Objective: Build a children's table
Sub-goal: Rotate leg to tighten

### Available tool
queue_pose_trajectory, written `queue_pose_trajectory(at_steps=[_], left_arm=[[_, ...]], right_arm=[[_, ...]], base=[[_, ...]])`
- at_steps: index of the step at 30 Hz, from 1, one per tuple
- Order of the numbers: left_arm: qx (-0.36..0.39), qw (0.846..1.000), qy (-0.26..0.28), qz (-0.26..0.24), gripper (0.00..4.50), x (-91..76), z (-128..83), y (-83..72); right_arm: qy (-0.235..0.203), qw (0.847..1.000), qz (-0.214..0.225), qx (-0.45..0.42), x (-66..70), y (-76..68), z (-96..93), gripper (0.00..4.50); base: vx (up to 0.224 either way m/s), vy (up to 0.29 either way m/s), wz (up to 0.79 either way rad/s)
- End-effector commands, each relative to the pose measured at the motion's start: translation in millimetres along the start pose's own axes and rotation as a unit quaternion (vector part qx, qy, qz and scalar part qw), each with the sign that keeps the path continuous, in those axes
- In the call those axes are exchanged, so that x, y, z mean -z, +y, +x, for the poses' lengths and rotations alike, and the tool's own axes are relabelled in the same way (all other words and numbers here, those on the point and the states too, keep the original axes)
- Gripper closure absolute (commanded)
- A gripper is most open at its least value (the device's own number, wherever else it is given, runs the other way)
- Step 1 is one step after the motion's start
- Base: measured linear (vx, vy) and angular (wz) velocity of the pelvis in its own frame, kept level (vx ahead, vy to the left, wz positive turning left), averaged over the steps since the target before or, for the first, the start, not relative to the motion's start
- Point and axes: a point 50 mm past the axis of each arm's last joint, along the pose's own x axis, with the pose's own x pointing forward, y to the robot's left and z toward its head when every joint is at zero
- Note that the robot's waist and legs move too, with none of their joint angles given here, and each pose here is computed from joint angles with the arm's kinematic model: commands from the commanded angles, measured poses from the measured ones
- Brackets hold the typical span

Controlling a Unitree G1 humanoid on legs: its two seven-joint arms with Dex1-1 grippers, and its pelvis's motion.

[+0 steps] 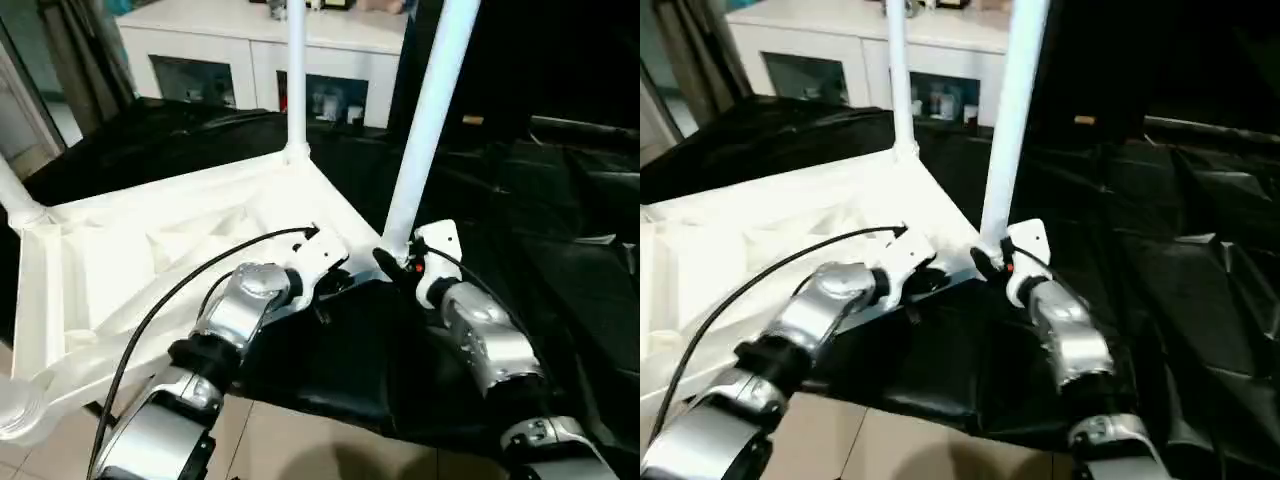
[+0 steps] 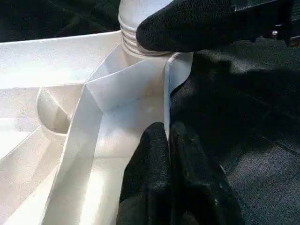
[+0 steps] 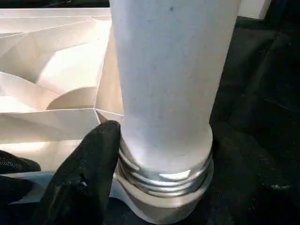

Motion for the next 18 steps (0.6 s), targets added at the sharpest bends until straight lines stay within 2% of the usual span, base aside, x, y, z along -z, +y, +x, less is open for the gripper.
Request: queue_pose_trajectory(at_steps=[1,4,7,11,12,13,16,18], left_arm=[[0.0,1.0,-0.007,0.008,4.5,-3.2,5.1,-3.6],[0.031,0.999,-0.017,0.022,4.5,-0.7,-0.2,-4.8],[0.047,0.998,-0.014,0.028,4.5,5.8,-8.2,-0.7],[0.079,0.996,-0.019,0.036,4.5,11.6,-21.6,4.5],[0.103,0.993,-0.03,0.042,4.5,12.6,-29.1,5.7],[0.103,0.993,-0.03,0.042,4.5,12.6,-29.1,5.7],[0.15,0.987,-0.034,0.047,4.5,15.1,-40.9,6.5],[0.163,0.985,-0.039,0.043,4.5,14.2,-44.5,6.9]], right_arm=[[0.007,0.997,0.003,-0.078,6.8,27.0,3.9,1.07],[-0.01,0.994,0.004,-0.109,-1.2,19.0,-1.2,0.74],[-0.001,0.987,-0.031,-0.159,-5.8,7.6,-10.4,0.62],[0.017,0.973,-0.062,-0.22,-12.0,-14.4,-27.9,0.53],[0.027,0.965,-0.071,-0.251,-15.8,-23.5,-37.7,0.53],[0.027,0.965,-0.071,-0.251,-15.8,-23.5,-37.7,0.53],[0.059,0.946,-0.083,-0.307,-18.6,-32.2,-52.3,0.53],[0.074,0.939,-0.082,-0.325,-19.3,-35.1,-57.2,0.53]], base=[[0.0,0.0,0.0],[0.0,0.0,0.0],[0.0,0.0,0.0],[0.0,0.0,0.0],[0.0,0.0,0.0],[0.0,0.0,0.0],[0.0,0.0,0.0],[0.0,0.0,0.0]])
